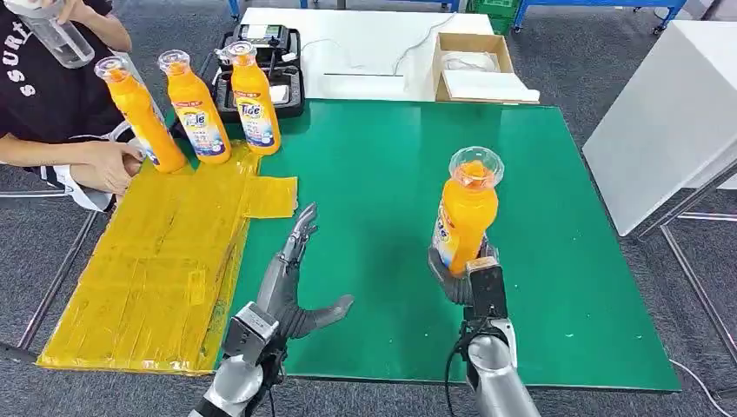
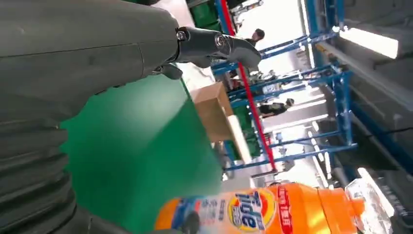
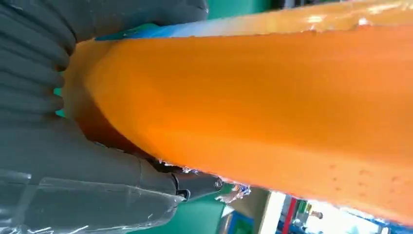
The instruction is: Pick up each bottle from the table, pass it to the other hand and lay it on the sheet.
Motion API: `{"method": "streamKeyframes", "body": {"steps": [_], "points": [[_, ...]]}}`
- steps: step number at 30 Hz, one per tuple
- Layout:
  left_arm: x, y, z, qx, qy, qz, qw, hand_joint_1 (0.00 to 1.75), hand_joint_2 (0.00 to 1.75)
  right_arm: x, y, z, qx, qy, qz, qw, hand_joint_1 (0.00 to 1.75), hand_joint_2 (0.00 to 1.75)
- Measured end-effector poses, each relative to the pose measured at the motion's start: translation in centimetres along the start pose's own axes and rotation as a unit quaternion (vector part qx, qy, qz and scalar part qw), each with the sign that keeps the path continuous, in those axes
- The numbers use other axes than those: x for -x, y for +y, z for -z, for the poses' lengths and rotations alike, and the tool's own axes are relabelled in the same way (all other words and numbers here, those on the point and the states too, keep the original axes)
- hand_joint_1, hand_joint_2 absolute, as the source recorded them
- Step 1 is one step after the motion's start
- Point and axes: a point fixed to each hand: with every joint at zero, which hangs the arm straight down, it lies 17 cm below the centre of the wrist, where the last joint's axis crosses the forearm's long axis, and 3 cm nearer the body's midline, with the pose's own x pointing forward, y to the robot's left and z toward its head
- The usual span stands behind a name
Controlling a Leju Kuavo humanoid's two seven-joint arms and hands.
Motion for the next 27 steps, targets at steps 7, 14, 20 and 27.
{"method": "streamKeyframes", "body": {"steps": [7,14,20,27], "points": [[-0.6,-0.3,0.1,0.013,-0.012,0.005,1.0,0.0,1.75,-1.1,2.7,0.1,-0.018,-0.006,0.021,1.0,1.75,1.75],[-0.6,-0.5,-0.1,0.017,-0.013,0.004,1.0,0.0,1.75,-1.4,3.6,-0.1,-0.026,-0.008,0.026,0.999,1.75,1.75],[-0.8,-0.8,0.0,0.021,-0.016,-0.006,1.0,0.0,1.75,-1.7,5.9,-0.5,-0.06,-0.007,0.039,0.997,1.75,1.75],[-1.3,-1.2,0.5,0.028,-0.022,-0.016,0.999,0.0,1.75,-3.3,12.8,-2.8,-0.155,-0.023,0.06,0.986,1.75,1.75]]}}
